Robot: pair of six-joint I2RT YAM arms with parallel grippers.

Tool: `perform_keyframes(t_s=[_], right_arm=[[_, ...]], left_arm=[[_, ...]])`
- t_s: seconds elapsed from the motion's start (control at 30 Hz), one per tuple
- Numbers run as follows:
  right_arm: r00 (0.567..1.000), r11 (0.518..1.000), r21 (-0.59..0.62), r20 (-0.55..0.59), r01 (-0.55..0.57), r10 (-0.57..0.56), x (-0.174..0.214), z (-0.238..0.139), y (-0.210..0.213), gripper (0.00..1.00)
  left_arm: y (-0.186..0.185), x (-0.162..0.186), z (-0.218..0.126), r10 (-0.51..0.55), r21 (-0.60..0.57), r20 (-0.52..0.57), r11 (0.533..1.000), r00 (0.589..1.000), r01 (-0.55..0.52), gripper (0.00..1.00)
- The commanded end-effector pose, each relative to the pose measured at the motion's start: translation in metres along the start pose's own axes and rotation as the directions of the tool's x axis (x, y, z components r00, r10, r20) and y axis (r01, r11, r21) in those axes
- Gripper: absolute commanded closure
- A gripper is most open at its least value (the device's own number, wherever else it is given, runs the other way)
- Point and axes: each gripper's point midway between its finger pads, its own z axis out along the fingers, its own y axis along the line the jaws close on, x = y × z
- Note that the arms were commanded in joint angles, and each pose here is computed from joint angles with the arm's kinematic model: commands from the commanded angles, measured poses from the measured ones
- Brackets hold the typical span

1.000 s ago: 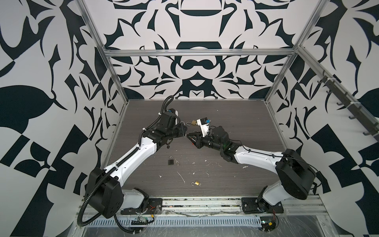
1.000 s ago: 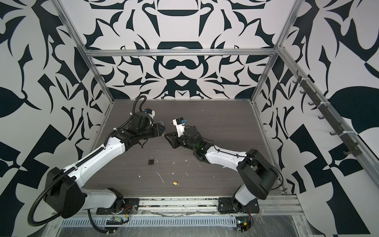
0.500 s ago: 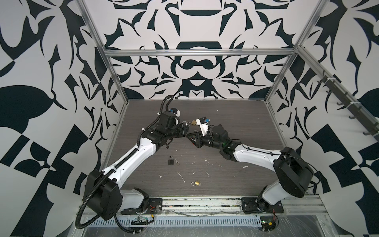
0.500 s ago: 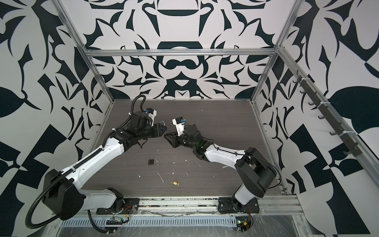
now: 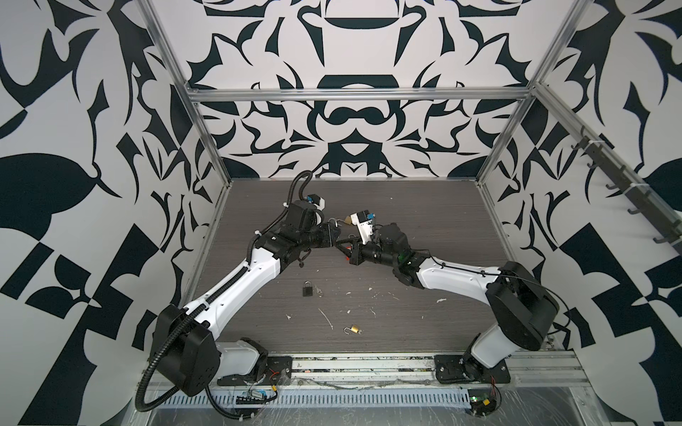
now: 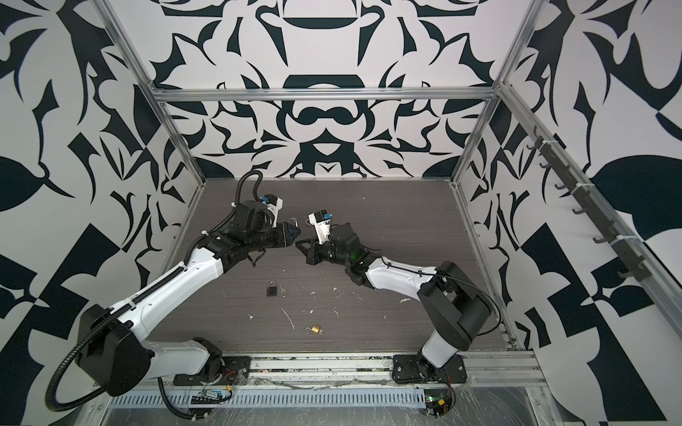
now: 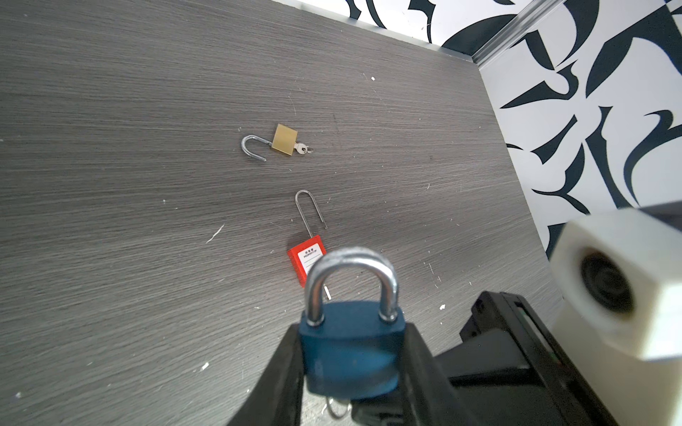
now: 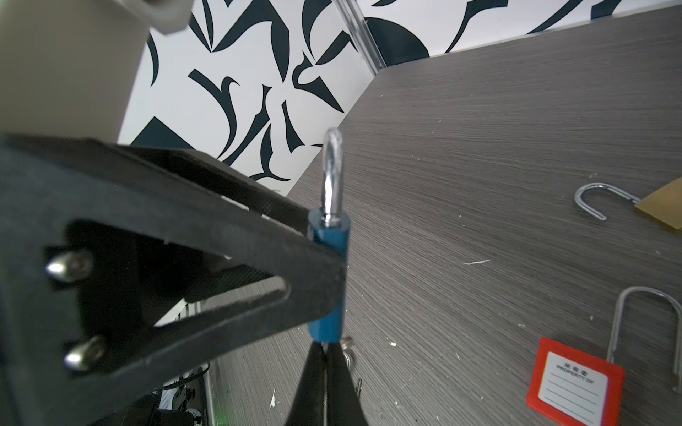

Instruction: Lock with the key

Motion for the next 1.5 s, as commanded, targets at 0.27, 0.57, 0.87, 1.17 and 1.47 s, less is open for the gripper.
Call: perform_keyframes(t_s=[0.27,0.57,0.87,1.17,1.47], right_arm=[[0.999,0.998,-0.053,0.046,0.029,-0.026,-0.022,0.0,0.017,1.0],[0.995,0.998,-0.056,-0.095,-0.018,0.012,0.031,0.003,0.003,1.0],[0.988,0.999,-0.022,-0.152,-0.037,0.033,0.067,-0.016,-0.004,1.0],[0.988,0.995,0.099,-0.154,0.015,0.0,0.054,-0.049,-0.014,1.0],[0.977,0.986,0.169,-0.213,0.016,0.021,0.07,-0.079,-0.024,1.0]], left_arm=[[-0.01,-0.008,-0.006,0.015,0.038,0.043,0.999,0.999,-0.017,1.0],[0.001,-0.068,-0.011,-0.007,-0.031,0.167,0.999,0.986,0.012,1.0],[0.002,-0.124,-0.015,0.011,-0.071,0.284,0.997,0.959,0.01,1.0],[0.003,-0.01,-0.006,0.05,-0.112,-0.004,0.992,0.999,-0.05,1.0],[0.008,0.127,-0.001,0.008,-0.148,-0.311,0.987,0.951,-0.057,1.0]])
